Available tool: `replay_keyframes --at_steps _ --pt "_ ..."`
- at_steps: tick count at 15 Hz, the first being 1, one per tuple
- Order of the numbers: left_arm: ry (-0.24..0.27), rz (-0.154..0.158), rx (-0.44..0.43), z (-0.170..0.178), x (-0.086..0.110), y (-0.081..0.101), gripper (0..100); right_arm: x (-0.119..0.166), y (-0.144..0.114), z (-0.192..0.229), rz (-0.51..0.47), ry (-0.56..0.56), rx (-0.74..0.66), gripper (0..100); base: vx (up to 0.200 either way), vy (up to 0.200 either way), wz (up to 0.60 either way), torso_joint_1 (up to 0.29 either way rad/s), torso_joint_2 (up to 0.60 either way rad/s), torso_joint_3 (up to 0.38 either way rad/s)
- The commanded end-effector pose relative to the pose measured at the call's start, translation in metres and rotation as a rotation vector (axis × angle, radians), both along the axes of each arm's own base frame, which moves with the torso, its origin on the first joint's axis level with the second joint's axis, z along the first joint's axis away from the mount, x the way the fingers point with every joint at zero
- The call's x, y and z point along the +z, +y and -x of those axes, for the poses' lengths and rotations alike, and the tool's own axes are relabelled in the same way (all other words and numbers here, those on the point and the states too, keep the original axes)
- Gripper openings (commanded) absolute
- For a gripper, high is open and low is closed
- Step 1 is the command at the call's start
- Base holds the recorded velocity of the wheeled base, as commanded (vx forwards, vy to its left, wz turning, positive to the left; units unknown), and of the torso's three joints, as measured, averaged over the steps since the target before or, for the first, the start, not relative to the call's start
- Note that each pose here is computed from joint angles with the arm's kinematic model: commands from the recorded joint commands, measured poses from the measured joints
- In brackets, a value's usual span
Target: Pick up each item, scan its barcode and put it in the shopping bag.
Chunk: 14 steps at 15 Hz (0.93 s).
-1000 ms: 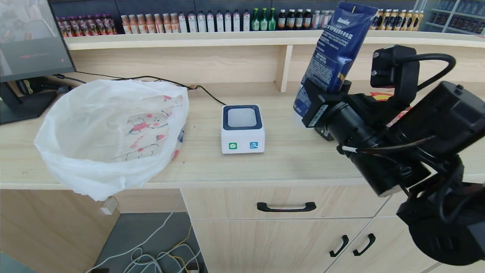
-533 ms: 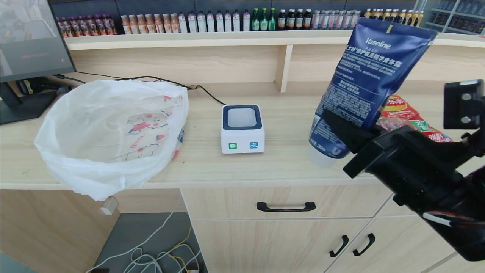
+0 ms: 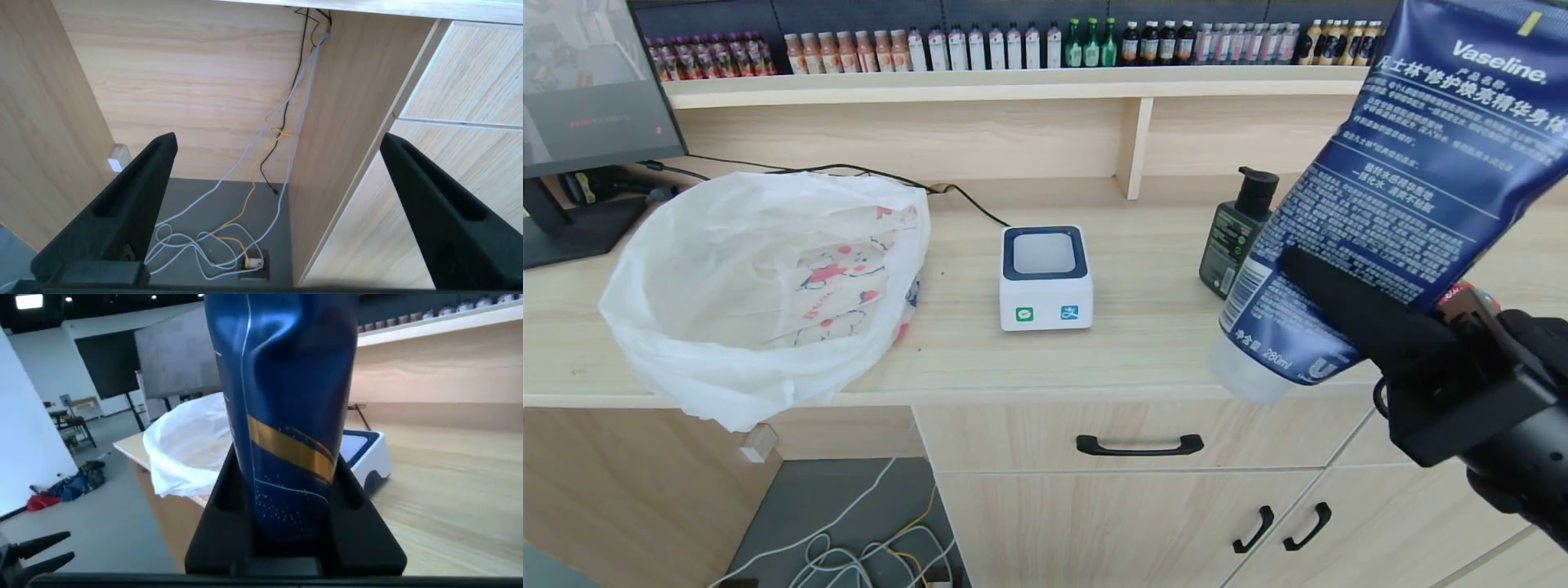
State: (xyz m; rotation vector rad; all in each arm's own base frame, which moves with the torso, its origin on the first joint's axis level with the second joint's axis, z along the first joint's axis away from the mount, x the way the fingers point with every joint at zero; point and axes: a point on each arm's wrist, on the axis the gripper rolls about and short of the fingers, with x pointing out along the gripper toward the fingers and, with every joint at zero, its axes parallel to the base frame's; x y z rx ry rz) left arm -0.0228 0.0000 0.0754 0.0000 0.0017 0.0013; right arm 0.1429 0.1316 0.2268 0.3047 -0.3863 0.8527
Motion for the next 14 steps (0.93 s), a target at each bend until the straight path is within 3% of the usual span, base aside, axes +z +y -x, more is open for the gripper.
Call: replay_keyframes --at_steps 1,6,14 --pt "-0.002 0.000 0.000 0.000 0.000 0.000 100 0.002 -0.002 0.003 -0.001 -0.019 0.024 0 0.000 0.000 0.00 0.000 0.00 0.000" --pt "-0.002 0.000 0.000 0.000 0.000 0.000 100 0.005 0.006 0.009 0.018 -0.070 0.248 0 0.000 0.000 0.00 0.000 0.00 0.000" --pt "-0.002 0.000 0.000 0.000 0.000 0.000 100 0.018 0.019 0.013 -0.026 -0.094 0.346 0 0.000 0.000 0.00 0.000 0.00 0.000"
